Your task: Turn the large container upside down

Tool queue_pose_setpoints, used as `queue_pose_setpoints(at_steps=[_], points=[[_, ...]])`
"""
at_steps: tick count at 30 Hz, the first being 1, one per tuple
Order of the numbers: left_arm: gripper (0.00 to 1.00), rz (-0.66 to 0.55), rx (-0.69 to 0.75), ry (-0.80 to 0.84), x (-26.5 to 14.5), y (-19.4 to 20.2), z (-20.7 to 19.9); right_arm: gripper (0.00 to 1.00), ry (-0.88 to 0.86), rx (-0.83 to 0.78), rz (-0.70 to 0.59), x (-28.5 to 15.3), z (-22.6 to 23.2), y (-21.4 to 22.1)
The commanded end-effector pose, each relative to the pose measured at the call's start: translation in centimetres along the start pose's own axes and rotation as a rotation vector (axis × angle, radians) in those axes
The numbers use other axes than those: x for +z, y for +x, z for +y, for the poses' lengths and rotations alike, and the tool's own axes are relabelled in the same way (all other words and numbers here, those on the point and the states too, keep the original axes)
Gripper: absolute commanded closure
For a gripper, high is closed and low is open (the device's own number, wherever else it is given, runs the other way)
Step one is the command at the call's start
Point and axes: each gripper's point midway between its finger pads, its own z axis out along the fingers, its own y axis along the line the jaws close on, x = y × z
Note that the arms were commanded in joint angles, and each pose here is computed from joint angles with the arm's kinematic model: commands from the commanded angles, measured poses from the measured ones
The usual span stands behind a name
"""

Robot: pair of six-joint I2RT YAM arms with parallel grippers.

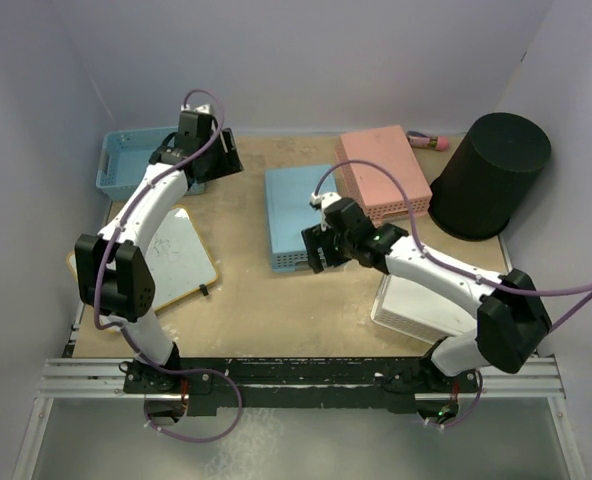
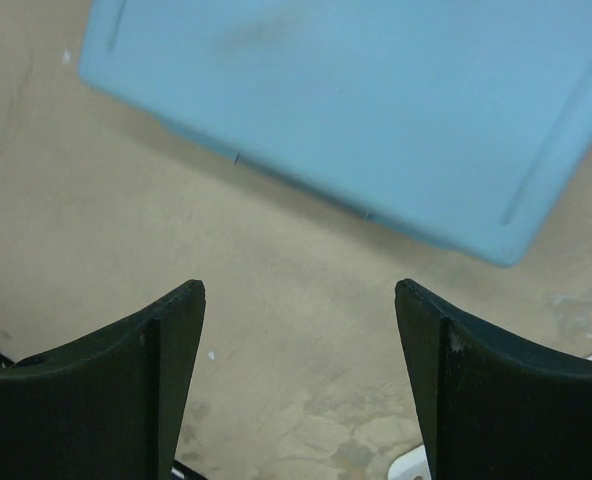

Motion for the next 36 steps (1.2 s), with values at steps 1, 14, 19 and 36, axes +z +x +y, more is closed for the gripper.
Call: queue_pose_setpoints(at_steps=[1,14,19,36], points=[[0.35,-0.174,0.007,-0.124,-1.7,-6.1,1.8,0.21,-0.059,0.009,0.064,1.7,1.8,3.5],[0.33,-0.250,0.028,-0.320,0.0,-8.5,5.3,0.20,0.075,0.152,-0.098,10.0,-0.8,-5.5],[0.35,-0.294,0.053,-0.397,-0.2,-8.7,6.9,0.20,0.051,0.232,-0.129,13.3,-2.9,-9.7],[0.36,-0.110,0.083,-0.443,8.7,-7.4,11.3,0.20,0.087,0.219,-0.119,7.6,-4.0,-6.3]])
